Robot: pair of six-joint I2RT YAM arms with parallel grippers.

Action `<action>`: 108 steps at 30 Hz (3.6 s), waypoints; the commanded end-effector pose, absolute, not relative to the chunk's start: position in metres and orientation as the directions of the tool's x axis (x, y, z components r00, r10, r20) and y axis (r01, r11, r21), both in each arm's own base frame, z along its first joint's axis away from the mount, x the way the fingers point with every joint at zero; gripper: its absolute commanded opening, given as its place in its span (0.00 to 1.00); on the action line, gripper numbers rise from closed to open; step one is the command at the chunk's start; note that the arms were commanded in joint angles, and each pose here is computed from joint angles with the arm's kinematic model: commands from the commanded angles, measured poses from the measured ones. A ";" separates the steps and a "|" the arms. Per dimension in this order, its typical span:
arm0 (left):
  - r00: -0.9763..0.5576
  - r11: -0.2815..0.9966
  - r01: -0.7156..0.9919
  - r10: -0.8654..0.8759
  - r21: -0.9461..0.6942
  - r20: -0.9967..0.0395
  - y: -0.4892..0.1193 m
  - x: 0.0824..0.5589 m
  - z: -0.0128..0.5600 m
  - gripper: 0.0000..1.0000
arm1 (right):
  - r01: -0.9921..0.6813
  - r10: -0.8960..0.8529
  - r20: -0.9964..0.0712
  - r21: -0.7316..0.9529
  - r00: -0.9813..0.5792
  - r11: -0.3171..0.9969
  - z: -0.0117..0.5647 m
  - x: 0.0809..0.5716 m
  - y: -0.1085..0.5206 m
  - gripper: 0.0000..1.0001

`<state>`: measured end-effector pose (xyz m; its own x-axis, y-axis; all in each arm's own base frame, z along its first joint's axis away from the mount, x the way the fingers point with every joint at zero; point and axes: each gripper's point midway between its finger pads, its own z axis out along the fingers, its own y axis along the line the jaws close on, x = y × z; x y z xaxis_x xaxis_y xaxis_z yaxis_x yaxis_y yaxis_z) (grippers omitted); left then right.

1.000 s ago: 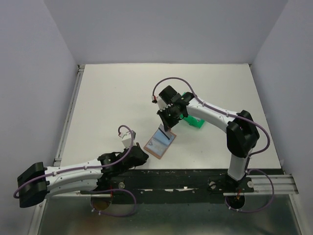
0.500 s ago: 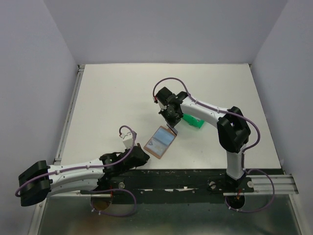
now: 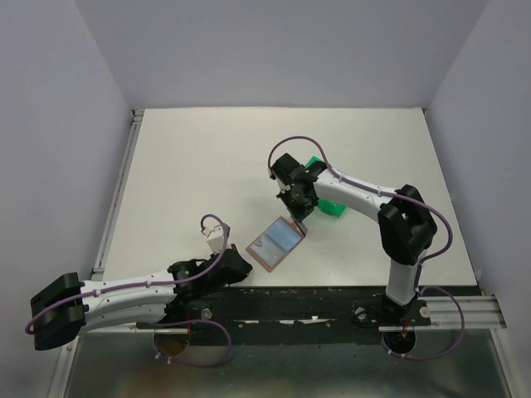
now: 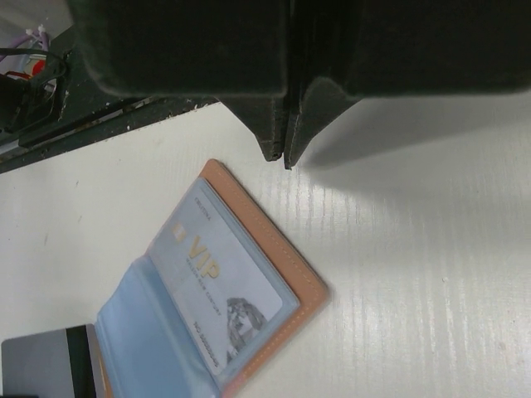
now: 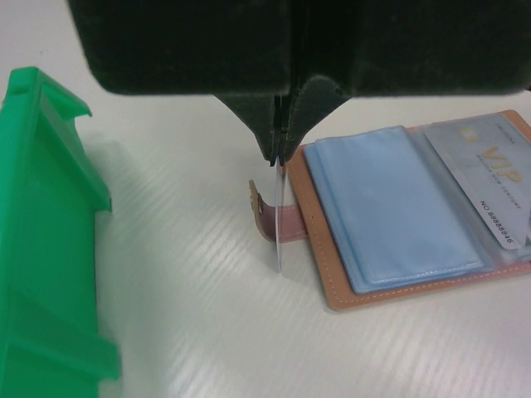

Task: Put the credit cards into the card holder
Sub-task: Move the card holder to the corner of the board.

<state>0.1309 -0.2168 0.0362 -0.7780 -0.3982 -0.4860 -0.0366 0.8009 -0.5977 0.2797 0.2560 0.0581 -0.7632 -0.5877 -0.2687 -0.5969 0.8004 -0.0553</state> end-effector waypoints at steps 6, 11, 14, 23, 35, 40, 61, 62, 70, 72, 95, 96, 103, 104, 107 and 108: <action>-0.779 0.802 -0.055 -0.408 -0.595 -0.477 -0.211 0.129 0.032 0.00 | -0.544 -0.540 -0.148 -0.019 -0.828 0.839 0.046 0.222 0.221 0.00; -0.777 0.802 -0.060 -0.411 -0.594 -0.477 -0.210 0.130 0.031 0.00 | -0.449 -0.438 -0.157 0.046 -0.885 0.892 0.045 0.200 0.218 0.00; -0.776 0.801 -0.061 -0.414 -0.596 -0.476 -0.210 0.130 0.031 0.00 | -0.359 -0.347 -0.151 0.059 -0.926 0.931 0.037 0.192 0.214 0.00; -0.773 0.799 -0.065 -0.419 -0.598 -0.476 -0.206 0.129 0.031 0.00 | -0.141 -0.121 -0.123 0.177 -0.985 0.974 0.022 0.165 0.218 0.00; -0.776 0.798 -0.062 -0.416 -0.599 -0.475 -0.209 0.130 0.029 0.00 | -0.088 -0.058 -0.149 0.201 -0.987 0.976 0.033 0.161 0.213 0.00; -0.787 0.805 -0.045 -0.393 -0.592 -0.475 -0.217 0.131 0.028 0.00 | -0.101 -0.073 -0.143 0.196 -0.987 0.976 0.036 0.158 0.210 0.00; -0.785 0.849 -0.066 -0.369 -0.525 -0.497 -0.210 0.160 0.022 0.00 | -0.120 -0.080 -0.213 0.184 -0.974 0.976 0.058 0.145 0.184 0.00; -0.780 0.851 -0.071 -0.373 -0.521 -0.503 -0.206 0.163 0.022 0.00 | -0.130 -0.087 -0.223 0.184 -0.971 0.974 0.061 0.145 0.183 0.00; -0.761 0.846 -0.001 -0.347 -0.534 -0.549 -0.207 0.177 0.043 0.00 | -0.264 -0.094 -0.401 0.394 -0.911 0.880 0.097 0.151 0.211 0.00; -0.760 0.833 0.031 -0.339 -0.553 -0.554 -0.214 0.178 0.049 0.00 | -0.297 -0.091 -0.422 0.455 -0.902 0.840 0.102 0.149 0.222 0.00; -0.793 0.752 0.233 -0.220 -0.617 -0.568 -0.261 0.165 0.064 0.00 | -0.290 -0.147 -0.354 0.393 -0.924 0.873 0.059 0.153 0.222 0.00; -0.793 0.750 0.245 -0.210 -0.615 -0.571 -0.264 0.164 0.064 0.00 | -0.284 -0.143 -0.355 0.386 -0.924 0.878 0.058 0.153 0.221 0.00; -0.816 0.750 0.267 -0.158 -0.605 -0.556 -0.281 0.156 0.055 0.00 | -0.259 -0.128 -0.348 0.360 -0.928 0.896 0.055 0.154 0.215 0.00; -0.820 0.751 0.264 -0.155 -0.605 -0.550 -0.282 0.155 0.052 0.00 | -0.261 -0.130 -0.348 0.361 -0.928 0.896 0.055 0.154 0.215 0.00; -0.829 0.749 0.260 -0.150 -0.610 -0.538 -0.285 0.151 0.048 0.00 | -0.257 -0.132 -0.338 0.359 -0.932 0.897 0.053 0.152 0.215 0.00; -0.833 0.751 0.257 -0.147 -0.609 -0.534 -0.285 0.150 0.046 0.00 | -0.253 -0.130 -0.332 0.362 -0.934 0.897 0.052 0.152 0.215 0.00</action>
